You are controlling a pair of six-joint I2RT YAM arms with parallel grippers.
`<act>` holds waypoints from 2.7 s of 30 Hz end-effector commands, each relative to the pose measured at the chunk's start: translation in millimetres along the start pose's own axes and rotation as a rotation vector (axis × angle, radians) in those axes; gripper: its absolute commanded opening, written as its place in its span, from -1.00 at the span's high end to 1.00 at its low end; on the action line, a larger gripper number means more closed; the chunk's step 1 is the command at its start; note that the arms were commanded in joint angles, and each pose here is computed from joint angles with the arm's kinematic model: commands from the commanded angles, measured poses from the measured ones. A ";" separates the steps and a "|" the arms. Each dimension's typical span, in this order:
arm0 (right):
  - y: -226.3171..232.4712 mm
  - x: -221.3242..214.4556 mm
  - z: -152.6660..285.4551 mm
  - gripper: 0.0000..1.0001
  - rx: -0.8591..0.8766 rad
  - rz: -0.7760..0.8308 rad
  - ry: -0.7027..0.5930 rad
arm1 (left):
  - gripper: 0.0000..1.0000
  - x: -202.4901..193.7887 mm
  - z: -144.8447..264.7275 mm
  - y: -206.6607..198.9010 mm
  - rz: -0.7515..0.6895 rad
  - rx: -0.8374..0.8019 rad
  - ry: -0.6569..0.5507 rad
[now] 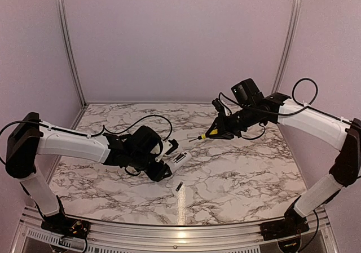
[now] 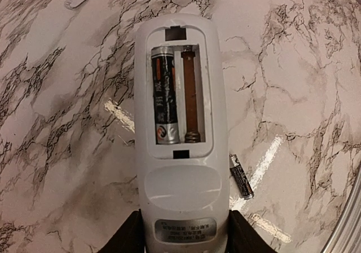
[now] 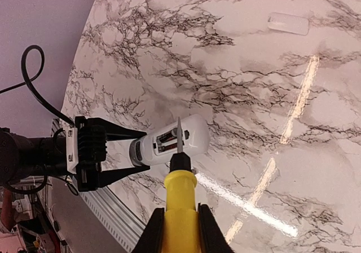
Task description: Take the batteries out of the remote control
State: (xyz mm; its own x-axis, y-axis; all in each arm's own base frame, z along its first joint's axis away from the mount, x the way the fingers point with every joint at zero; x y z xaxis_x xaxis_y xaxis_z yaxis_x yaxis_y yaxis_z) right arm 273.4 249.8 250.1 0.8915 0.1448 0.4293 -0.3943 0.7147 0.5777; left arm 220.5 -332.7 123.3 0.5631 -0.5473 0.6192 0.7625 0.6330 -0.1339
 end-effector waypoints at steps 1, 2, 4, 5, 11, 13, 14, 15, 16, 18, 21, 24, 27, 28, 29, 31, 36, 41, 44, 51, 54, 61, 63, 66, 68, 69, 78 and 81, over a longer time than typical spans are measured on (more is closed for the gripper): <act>8.6 11.2 21.9 1.00 -0.019 -0.031 -0.072 | 1.00 9.8 8.3 -6.7 0.114 -0.064 -0.049; 8.9 10.6 22.9 1.00 -0.019 -0.036 -0.071 | 1.00 10.8 7.8 -7.0 0.129 -0.067 -0.052; 8.0 9.0 23.0 1.00 -0.025 -0.044 -0.063 | 1.00 12.0 5.6 -8.0 0.157 -0.077 -0.055; 7.4 7.8 22.4 1.00 -0.028 -0.049 -0.058 | 1.00 12.9 4.5 -8.9 0.164 -0.082 -0.056; 8.2 1.0 18.9 1.00 0.010 -0.065 -0.030 | 1.00 15.8 -1.1 -9.9 0.176 -0.085 -0.063; 8.2 -1.2 14.9 1.00 0.019 -0.070 -0.013 | 1.00 17.7 -3.1 -9.4 0.176 -0.076 -0.065; 8.9 -1.9 13.3 1.00 0.019 -0.069 -0.007 | 1.00 19.0 -4.1 -9.0 0.177 -0.070 -0.065; 9.3 -2.6 11.6 1.00 0.018 -0.070 -0.002 | 1.00 19.9 -5.5 -9.0 0.177 -0.065 -0.063; 9.7 -3.1 9.8 1.00 0.017 -0.073 0.002 | 1.00 21.2 -6.6 -8.7 0.180 -0.059 -0.063; 10.5 -3.8 6.4 1.00 0.018 -0.078 0.008 | 1.00 24.2 -9.1 -9.5 0.183 -0.056 -0.063; 12.8 -4.9 -0.4 1.00 0.020 -0.081 0.022 | 1.00 29.0 -12.0 -11.5 0.187 -0.056 -0.066; 13.3 -5.3 -6.2 1.00 0.014 -0.083 0.032 | 1.00 33.6 -15.9 -12.5 0.197 -0.055 -0.068; 11.6 -5.6 -10.0 1.00 0.005 -0.088 0.038 | 1.00 37.9 -19.8 -14.2 0.207 -0.058 -0.068; 10.4 -6.2 -11.5 1.00 0.002 -0.091 0.042 | 1.00 39.5 -20.5 -14.6 0.206 -0.054 -0.069; 9.5 -6.2 -12.6 1.00 -0.002 -0.091 0.043 | 1.00 39.9 -22.0 -14.4 0.207 -0.050 -0.068; 7.6 -6.3 -14.1 1.00 -0.015 -0.092 0.047 | 1.00 43.3 -23.5 -14.2 0.205 -0.044 -0.070; 3.6 -5.3 -12.1 1.00 -0.062 -0.093 0.042 | 1.00 47.8 -26.3 -13.1 0.193 -0.027 -0.067; 1.8 -6.6 -12.2 1.00 -0.073 -0.099 0.046 | 1.00 50.9 -28.2 -13.8 0.184 -0.023 -0.068; 1.4 -6.1 -12.1 1.00 -0.078 -0.097 0.042 | 1.00 52.7 -28.6 -13.8 0.181 -0.021 -0.070; -1.0 -4.3 -13.5 1.00 -0.099 -0.102 0.039 | 1.00 56.3 -24.6 -14.9 0.165 -0.010 -0.087; -2.4 -3.1 -14.4 1.00 -0.113 -0.104 0.041 | 1.00 57.4 -23.3 -16.2 0.155 -0.004 -0.092; -3.3 -0.4 -18.3 1.00 -0.119 -0.105 0.048 | 1.00 59.0 -19.7 -20.5 0.140 -0.010 -0.101; -3.1 -0.1 -18.9 1.00 -0.120 -0.105 0.052 | 1.00 60.5 -18.9 -17.9 0.138 0.014 -0.110; -3.0 1.0 -19.2 1.00 -0.119 -0.105 0.052 | 1.00 61.1 -18.3 -17.7 0.135 0.016 -0.113; -2.7 0.7 -19.9 1.00 -0.118 -0.104 0.055 | 1.00 60.7 -18.3 -18.0 0.133 0.017 -0.112; -2.7 0.6 -20.1 1.00 -0.118 -0.104 0.056 | 1.00 60.7 -18.3 -17.8 0.132 0.018 -0.113; -5.6 -3.2 -26.0 1.00 -0.108 -0.109 0.072 | 1.00 64.3 -13.6 -16.6 0.101 0.043 -0.132; -6.3 -3.5 -29.3 1.00 -0.099 -0.112 0.080 | 1.00 63.9 -13.7 -17.7 0.088 0.045 -0.131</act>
State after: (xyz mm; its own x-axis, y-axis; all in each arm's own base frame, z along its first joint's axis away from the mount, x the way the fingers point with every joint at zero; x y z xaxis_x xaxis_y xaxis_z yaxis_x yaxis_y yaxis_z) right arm 277.5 257.6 225.6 0.9444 0.0983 0.3137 -0.2617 0.8022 0.5367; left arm 244.0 -381.2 133.2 0.6246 -0.4255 0.6548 0.6790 0.7101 -0.1864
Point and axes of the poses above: each gripper's point midway between its finger pads, its own z axis back along the fingers, its own y axis along the line the jaws close on, x = y × z, the point moved 6 cm from there along z, back along the fingers, and after that the axes turned 3 degrees about z, right-handed, at the moved point
